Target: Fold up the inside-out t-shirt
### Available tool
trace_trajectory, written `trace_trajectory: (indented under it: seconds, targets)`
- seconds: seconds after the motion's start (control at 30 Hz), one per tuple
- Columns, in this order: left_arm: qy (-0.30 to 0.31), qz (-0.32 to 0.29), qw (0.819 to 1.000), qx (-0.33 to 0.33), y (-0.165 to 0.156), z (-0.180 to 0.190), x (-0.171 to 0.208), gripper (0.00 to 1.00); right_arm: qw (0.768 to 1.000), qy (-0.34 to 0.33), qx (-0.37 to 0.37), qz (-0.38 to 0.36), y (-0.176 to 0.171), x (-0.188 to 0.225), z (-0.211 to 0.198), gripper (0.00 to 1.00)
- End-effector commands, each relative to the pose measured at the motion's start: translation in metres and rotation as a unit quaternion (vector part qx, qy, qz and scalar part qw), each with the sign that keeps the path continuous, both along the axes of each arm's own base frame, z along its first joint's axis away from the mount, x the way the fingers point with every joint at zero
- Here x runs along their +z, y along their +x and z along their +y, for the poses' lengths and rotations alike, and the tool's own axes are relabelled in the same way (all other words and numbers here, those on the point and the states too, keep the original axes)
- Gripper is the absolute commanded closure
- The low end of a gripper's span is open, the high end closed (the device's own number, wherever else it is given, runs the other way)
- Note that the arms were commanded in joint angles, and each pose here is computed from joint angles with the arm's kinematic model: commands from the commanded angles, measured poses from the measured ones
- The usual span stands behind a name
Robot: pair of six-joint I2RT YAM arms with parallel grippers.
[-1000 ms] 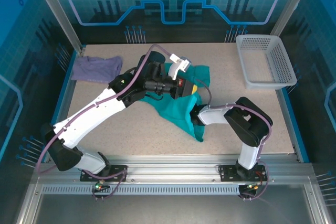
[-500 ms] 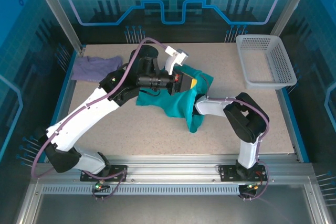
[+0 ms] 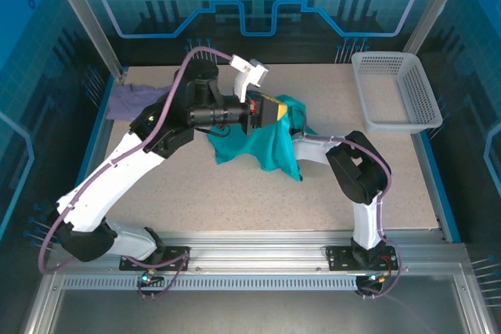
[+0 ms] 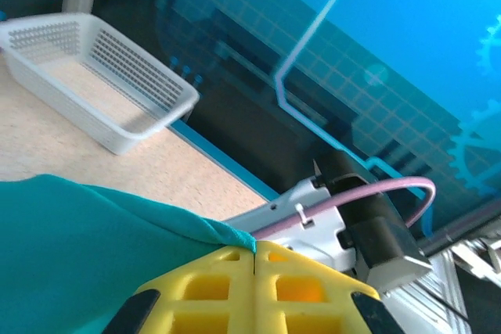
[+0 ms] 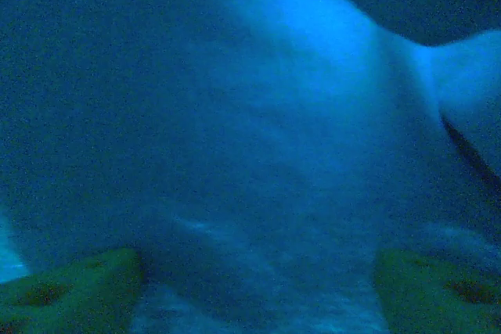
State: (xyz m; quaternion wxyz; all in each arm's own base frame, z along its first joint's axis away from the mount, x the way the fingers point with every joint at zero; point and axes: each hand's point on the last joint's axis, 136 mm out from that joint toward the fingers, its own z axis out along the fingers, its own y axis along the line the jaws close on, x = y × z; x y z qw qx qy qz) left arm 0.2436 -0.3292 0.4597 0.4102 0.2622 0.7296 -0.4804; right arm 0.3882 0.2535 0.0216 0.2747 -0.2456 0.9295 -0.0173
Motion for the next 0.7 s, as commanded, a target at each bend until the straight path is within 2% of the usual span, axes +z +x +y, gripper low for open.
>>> trace_trajectory:
  seconds: [0.0, 0.07, 0.17, 0.2, 0.37, 0.53, 0.6, 0.67]
  targets:
    - [-0.021, -0.057, 0.996, 0.072, 0.015, 0.026, 0.03, 1.0, 0.992, -0.026, 0.002, 0.121, -0.036, -0.048, -0.02, 0.53]
    - [-0.005, -0.053, 0.992, 0.115, 0.031, 0.035, 0.02, 1.0, 0.99, -0.02, 0.012, 0.137, -0.041, -0.052, -0.019, 0.75]
    - [0.021, -0.035, 0.981, 0.189, 0.061, 0.055, -0.004, 1.0, 0.991, 0.002, 0.03, 0.128, -0.04, -0.035, -0.012, 0.97]
    - [0.029, -0.026, 0.976, 0.216, 0.072, 0.065, -0.013, 1.0, 0.992, 0.01, 0.036, 0.118, -0.038, -0.025, -0.01, 1.0]
    - [0.051, 0.044, 0.93, 0.36, 0.131, 0.142, -0.069, 1.0, 0.994, 0.066, 0.071, 0.056, -0.039, 0.04, -0.002, 1.0]
    - [0.058, 0.093, 0.885, 0.452, 0.16, 0.21, -0.116, 1.0, 0.983, 0.138, 0.122, 0.004, -0.055, 0.09, 0.004, 1.0]
    - [0.058, 0.107, 0.878, 0.463, 0.166, 0.218, -0.131, 1.0, 0.974, 0.172, 0.143, -0.017, -0.06, 0.107, 0.013, 1.0]
    - [0.065, 0.118, 0.879, 0.458, 0.171, 0.215, -0.145, 1.0, 0.962, 0.215, 0.167, -0.035, -0.063, 0.127, 0.026, 1.0]
